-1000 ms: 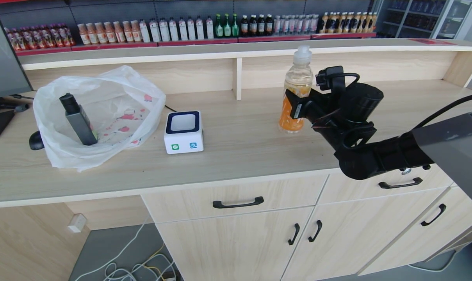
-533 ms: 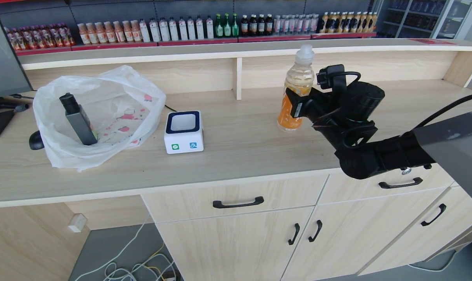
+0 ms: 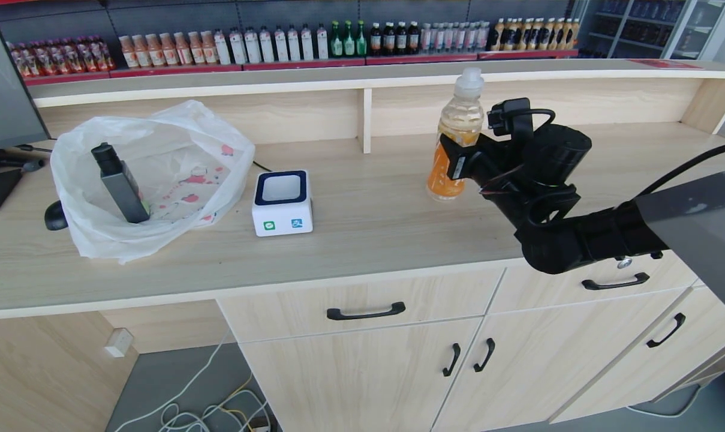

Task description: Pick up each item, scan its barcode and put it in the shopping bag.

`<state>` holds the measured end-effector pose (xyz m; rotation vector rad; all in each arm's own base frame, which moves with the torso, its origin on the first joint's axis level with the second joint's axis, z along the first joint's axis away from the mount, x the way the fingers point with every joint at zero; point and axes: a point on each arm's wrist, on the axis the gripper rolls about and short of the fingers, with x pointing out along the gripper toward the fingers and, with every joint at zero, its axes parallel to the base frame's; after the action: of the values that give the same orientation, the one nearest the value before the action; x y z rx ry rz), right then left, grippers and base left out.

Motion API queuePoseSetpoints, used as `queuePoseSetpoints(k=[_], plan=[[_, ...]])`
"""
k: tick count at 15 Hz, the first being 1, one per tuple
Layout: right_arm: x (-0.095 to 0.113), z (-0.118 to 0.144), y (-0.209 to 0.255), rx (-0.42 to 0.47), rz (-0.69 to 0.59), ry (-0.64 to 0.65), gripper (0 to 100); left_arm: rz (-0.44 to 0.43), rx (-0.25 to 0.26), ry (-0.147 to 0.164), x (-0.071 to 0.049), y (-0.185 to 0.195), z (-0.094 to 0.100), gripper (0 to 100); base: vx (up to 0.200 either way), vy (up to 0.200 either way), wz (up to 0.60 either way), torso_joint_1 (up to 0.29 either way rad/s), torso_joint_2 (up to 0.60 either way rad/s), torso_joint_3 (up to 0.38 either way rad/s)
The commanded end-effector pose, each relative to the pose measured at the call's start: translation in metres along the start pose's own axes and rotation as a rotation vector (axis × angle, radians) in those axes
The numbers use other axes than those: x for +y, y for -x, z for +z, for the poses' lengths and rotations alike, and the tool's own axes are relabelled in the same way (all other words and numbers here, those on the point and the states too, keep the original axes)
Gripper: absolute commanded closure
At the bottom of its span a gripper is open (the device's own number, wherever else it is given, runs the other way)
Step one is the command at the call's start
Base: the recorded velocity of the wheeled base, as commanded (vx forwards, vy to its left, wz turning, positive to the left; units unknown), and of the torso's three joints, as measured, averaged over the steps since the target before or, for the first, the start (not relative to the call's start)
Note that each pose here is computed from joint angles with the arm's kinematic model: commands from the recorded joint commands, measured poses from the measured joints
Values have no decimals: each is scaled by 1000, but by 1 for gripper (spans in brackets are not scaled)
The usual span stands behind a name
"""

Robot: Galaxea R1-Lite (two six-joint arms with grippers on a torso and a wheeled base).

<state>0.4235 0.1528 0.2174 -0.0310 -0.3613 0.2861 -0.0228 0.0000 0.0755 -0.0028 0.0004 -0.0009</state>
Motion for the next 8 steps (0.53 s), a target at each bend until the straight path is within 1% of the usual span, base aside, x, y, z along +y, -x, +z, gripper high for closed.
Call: queuePoseSetpoints(k=[1,5,7,8], plan=[[-1,9,0,-23,-1,-1,100,-1,0,0,0,0,0,0,0,0,0,0,0,0],[-2,26,4,-52,-1,-2,100,1,0,0,0,0,0,0,0,0,0,0,0,0],[-4,40,6,-75,-3,-5,100,1,0,0,0,0,0,0,0,0,0,0,0,0],[-3,46,8,-69,-1,-26,100,1,0,0,0,0,0,0,0,0,0,0,0,0]])
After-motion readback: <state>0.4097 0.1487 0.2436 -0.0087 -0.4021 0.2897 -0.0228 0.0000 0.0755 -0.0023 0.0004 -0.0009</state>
